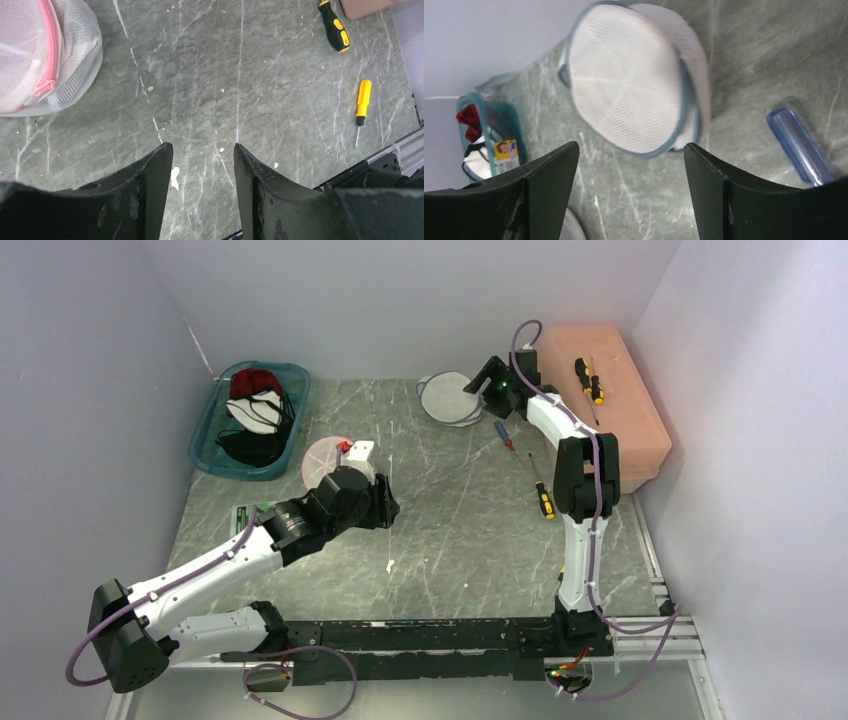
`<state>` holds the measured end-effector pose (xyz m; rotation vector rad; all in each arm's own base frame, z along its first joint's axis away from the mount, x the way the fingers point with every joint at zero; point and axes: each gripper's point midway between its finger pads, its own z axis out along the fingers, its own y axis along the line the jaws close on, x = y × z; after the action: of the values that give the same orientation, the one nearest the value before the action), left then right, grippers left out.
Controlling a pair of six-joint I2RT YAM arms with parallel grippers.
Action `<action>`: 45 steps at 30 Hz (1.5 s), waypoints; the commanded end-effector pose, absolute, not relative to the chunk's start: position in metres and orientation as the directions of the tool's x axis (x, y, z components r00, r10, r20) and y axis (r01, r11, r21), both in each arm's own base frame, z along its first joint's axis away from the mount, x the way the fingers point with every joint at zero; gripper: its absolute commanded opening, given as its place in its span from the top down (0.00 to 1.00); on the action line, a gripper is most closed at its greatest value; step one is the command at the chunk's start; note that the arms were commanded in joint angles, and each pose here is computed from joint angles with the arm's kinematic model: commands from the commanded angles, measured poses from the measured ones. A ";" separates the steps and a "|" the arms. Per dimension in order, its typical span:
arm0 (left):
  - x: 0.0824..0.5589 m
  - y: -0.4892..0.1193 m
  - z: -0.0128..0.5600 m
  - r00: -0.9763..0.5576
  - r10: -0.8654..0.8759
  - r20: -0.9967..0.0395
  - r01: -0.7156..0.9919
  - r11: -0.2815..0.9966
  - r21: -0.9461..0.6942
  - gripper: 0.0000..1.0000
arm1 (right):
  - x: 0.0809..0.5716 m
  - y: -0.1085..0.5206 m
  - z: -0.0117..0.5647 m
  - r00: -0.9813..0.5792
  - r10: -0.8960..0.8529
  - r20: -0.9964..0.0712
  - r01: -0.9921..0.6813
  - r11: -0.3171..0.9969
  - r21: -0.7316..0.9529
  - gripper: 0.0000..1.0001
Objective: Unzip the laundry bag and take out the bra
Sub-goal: Place the laundry bag at the center of the board, then move the laundry bag to the center of the board.
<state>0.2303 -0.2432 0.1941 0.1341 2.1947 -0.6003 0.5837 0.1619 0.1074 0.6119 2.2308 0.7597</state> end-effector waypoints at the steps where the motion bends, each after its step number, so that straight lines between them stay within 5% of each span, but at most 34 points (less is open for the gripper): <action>1: 0.231 -0.239 0.204 -0.623 -0.141 -0.769 0.282 0.877 -0.389 0.46 | 0.569 0.166 0.197 -0.560 0.553 -0.617 0.081 0.778 0.623 0.18; 9: 0.230 -0.213 0.221 -0.577 -0.175 -0.798 0.223 0.906 -0.360 0.39 | 0.438 0.266 0.272 -0.540 0.410 -0.735 -0.278 0.737 0.616 0.17; 12: 0.229 -0.189 0.229 -0.540 -0.213 -0.814 0.152 0.927 -0.343 0.33 | 0.374 0.328 0.269 -0.598 0.278 -0.752 -0.462 0.647 0.606 0.18; 16: 0.225 -0.146 0.241 -0.455 -0.288 -0.843 0.025 0.942 -0.335 0.20 | 0.321 0.377 0.221 -0.704 0.119 -0.700 -0.508 0.604 0.613 0.18; 23: 0.207 -0.103 0.244 -0.402 -0.358 -0.843 -0.083 0.931 -0.355 0.17 | 0.307 0.428 0.185 -0.762 0.041 -0.646 -0.519 0.559 0.647 0.20; 31: 0.193 -0.097 0.232 -0.444 -0.377 -0.813 -0.093 0.922 -0.376 0.18 | 0.325 0.442 0.166 -0.781 0.113 -0.614 -0.454 0.571 0.684 0.35; 45: 0.185 -0.115 0.209 -0.521 -0.379 -0.765 -0.051 0.908 -0.415 0.20 | 0.376 0.452 0.158 -0.752 0.055 -0.657 -0.448 0.688 0.571 0.36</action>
<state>0.1861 -0.1051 0.2114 -0.2881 2.0767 -0.3685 0.3597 0.4542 0.1709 -0.2834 2.1977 1.0658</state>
